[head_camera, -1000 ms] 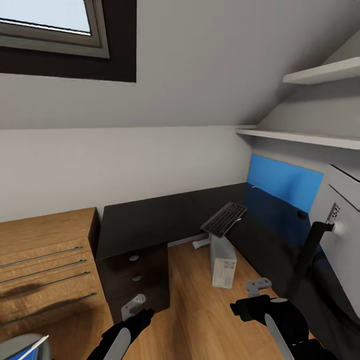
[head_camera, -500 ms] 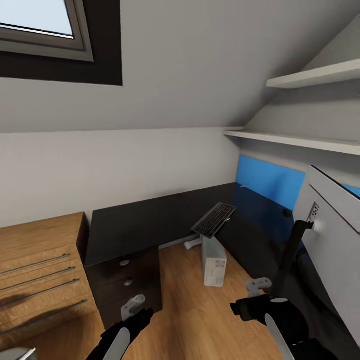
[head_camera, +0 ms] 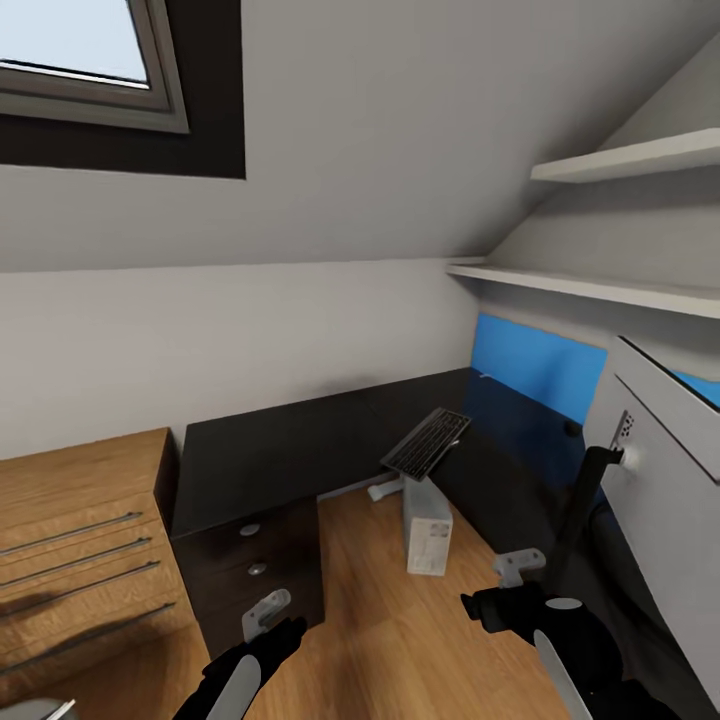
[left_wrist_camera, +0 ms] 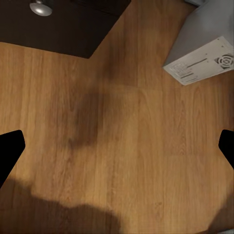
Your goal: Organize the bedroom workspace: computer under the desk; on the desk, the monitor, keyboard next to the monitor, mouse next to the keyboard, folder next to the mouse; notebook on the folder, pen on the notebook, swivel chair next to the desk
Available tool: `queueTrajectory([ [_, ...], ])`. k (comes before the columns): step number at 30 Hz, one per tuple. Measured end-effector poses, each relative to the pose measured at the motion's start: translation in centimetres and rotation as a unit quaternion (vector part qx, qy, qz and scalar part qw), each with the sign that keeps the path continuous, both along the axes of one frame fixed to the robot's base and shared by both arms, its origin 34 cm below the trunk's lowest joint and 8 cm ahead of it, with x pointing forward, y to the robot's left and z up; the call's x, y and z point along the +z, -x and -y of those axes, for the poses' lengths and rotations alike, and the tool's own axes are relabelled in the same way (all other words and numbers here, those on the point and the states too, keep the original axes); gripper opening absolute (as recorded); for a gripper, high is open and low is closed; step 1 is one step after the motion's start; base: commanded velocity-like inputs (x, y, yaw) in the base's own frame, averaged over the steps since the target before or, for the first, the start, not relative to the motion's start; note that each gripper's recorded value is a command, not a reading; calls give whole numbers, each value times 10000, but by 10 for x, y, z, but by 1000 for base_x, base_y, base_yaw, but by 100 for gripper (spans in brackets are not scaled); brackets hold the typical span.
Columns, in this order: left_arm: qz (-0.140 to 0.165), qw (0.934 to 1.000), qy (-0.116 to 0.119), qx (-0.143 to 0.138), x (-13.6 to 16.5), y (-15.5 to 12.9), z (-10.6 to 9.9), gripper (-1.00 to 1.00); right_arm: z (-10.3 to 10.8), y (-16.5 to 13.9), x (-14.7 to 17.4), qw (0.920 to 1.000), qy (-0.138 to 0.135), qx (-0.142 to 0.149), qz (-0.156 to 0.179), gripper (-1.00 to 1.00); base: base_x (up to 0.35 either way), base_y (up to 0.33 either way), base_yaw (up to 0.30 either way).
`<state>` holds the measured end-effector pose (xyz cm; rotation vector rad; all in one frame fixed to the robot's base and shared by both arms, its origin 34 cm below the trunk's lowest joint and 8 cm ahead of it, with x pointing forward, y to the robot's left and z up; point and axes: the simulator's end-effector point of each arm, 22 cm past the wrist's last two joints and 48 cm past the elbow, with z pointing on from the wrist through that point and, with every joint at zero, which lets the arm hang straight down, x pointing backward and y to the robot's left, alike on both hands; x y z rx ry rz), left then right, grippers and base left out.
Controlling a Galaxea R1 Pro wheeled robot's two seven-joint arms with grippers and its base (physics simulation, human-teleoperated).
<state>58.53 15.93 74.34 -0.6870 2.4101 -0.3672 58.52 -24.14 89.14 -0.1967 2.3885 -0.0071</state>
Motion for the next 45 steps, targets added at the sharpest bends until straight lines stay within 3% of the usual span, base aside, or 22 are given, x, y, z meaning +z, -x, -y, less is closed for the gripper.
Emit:
queueTrajectory([
  [45, 26, 10000, -6, -17, 3, 1, -4, 100, 4, -9, 10, 9999, -35, -84, 144, 100, 0, 0, 0],
])
